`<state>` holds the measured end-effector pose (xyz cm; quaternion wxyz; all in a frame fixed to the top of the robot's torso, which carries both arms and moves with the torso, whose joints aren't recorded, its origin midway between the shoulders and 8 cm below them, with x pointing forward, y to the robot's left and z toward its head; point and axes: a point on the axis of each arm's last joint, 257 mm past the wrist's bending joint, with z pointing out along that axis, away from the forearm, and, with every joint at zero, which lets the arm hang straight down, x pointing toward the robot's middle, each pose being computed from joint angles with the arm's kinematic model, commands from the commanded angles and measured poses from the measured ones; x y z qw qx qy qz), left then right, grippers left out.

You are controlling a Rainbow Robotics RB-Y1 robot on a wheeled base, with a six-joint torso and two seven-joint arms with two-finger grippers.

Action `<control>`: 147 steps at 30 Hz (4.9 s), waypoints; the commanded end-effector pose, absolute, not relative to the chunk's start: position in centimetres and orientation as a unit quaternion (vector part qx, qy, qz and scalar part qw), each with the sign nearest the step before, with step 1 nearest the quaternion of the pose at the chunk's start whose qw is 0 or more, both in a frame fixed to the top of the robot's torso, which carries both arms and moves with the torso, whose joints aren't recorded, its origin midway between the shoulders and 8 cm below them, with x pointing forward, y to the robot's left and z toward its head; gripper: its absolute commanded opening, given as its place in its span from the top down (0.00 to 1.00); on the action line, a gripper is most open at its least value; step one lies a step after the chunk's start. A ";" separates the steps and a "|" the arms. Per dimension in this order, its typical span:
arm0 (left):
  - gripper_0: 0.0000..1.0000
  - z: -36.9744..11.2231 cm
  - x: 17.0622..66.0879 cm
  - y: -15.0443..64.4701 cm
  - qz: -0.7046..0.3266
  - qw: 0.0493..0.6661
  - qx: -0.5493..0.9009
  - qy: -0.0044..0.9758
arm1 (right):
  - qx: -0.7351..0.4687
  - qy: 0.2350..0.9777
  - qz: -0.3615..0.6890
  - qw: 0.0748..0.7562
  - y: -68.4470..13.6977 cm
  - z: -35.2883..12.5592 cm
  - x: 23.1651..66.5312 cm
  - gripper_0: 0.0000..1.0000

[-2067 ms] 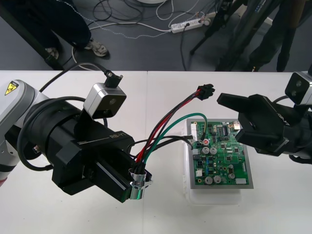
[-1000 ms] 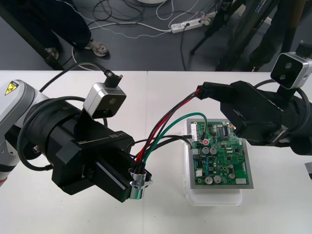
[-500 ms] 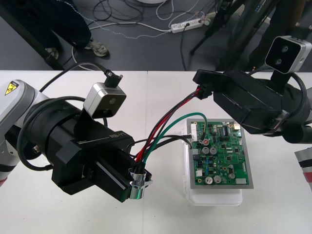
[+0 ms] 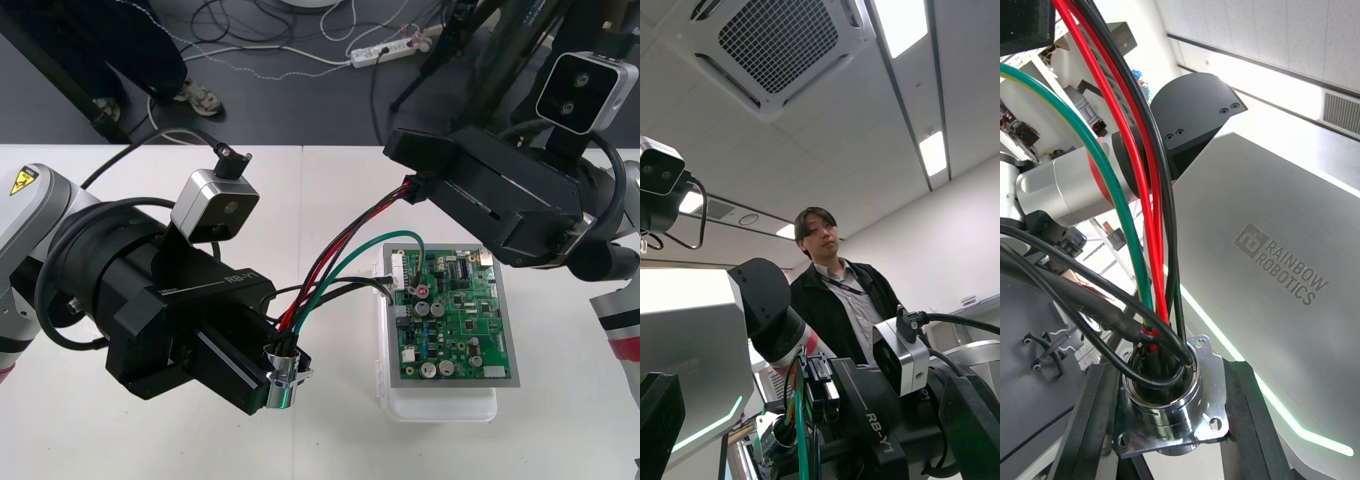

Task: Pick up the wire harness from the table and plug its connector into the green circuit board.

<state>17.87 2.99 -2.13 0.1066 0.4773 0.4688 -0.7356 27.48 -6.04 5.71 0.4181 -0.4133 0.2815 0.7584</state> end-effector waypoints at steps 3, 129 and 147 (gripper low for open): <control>1.00 -1.8 16.8 3.4 -0.731 0.060 0.486 0.476 | -0.417 0.268 0.785 0.372 -5.1 7.0 26.2 0.00; 0.00 -1.5 20.7 5.0 -0.692 0.150 0.481 0.517 | -0.411 0.239 0.815 0.331 -4.8 7.5 24.1 1.00; 0.00 -0.4 24.1 8.9 -0.647 0.238 0.451 0.567 | -0.407 0.241 0.814 0.337 -4.8 7.3 24.3 1.00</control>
